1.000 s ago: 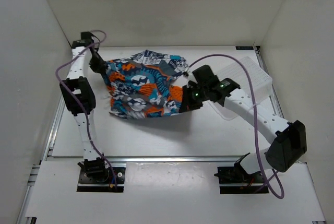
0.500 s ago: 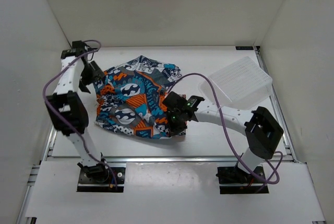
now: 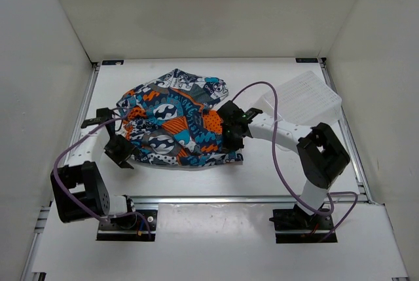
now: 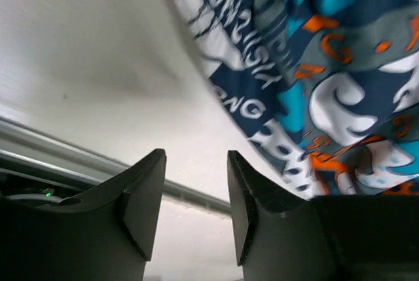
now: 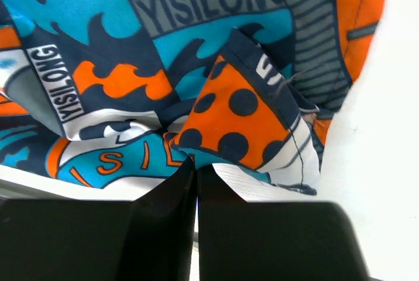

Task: Fold and stack the shorts
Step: Flatten the shorts out

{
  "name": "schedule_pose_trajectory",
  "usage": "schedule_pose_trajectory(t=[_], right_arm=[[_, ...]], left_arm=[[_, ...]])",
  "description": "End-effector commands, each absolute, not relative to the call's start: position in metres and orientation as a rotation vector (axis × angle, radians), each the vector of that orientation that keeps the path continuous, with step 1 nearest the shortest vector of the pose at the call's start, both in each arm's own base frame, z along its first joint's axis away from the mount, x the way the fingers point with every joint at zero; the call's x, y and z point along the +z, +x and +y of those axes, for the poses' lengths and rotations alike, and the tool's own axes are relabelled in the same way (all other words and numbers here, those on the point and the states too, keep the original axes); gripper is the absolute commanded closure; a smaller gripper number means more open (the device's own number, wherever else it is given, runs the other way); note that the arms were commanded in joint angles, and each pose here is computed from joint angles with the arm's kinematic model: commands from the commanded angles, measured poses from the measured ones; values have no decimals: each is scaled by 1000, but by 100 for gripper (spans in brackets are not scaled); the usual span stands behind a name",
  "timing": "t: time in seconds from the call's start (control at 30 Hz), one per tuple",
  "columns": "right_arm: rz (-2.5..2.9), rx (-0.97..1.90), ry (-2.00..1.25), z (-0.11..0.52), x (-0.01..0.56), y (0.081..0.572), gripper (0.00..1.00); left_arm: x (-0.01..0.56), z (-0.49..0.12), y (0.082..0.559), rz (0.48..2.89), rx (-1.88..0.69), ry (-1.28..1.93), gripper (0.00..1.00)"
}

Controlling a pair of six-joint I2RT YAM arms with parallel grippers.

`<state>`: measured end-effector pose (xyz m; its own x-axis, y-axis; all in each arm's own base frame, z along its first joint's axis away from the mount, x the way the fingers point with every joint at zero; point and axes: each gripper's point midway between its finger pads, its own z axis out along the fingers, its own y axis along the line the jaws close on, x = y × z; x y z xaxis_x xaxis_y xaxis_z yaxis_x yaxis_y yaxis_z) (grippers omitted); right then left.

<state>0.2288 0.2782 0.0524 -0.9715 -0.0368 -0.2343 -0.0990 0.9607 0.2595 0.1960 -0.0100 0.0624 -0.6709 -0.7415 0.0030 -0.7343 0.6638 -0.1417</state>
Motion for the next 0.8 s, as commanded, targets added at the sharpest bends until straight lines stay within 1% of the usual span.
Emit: schedule_pose_trajectory(t=[0.0,0.03,0.13,0.17,0.27,0.4,0.47,0.5,0.53,0.57,0.67,0.77], right_arm=[[2817,500,-168,299,73,243,100],[2817,500,-168,299,73,243,100],[2817,500,-168,299,73,243,100],[2822,512,-172,301,74,242,100],[2820,512,-159,298,71,244,100],[2809,522,-159,297,76,242,100],[2809,520,-146,293,77,243,100],[2799,529,-146,293,81,244,100],[2806,519,-131,288,78,245,100],[2798,526,-131,290,78,246,100],[2772,538,-115,287,86,256,100],[2730,546,-136,285,101,269,100]], left_arm=[[65,-4,225,2678,-229,-1308,46],[59,-4,223,2704,-219,-1324,43],[42,-4,226,2715,-213,-1349,40],[37,-2,227,2706,-211,-1376,38],[23,1,241,2703,-213,-1375,38],[11,3,243,2737,-164,-1398,38],[8,5,244,2726,-142,-1414,43],[7,6,250,2719,-145,-1410,48],[5,6,249,2727,-141,-1415,58],[6,7,253,2723,-143,-1413,89],[15,6,269,2718,-172,-1341,89],[52,11,291,2652,-202,-1259,89]])
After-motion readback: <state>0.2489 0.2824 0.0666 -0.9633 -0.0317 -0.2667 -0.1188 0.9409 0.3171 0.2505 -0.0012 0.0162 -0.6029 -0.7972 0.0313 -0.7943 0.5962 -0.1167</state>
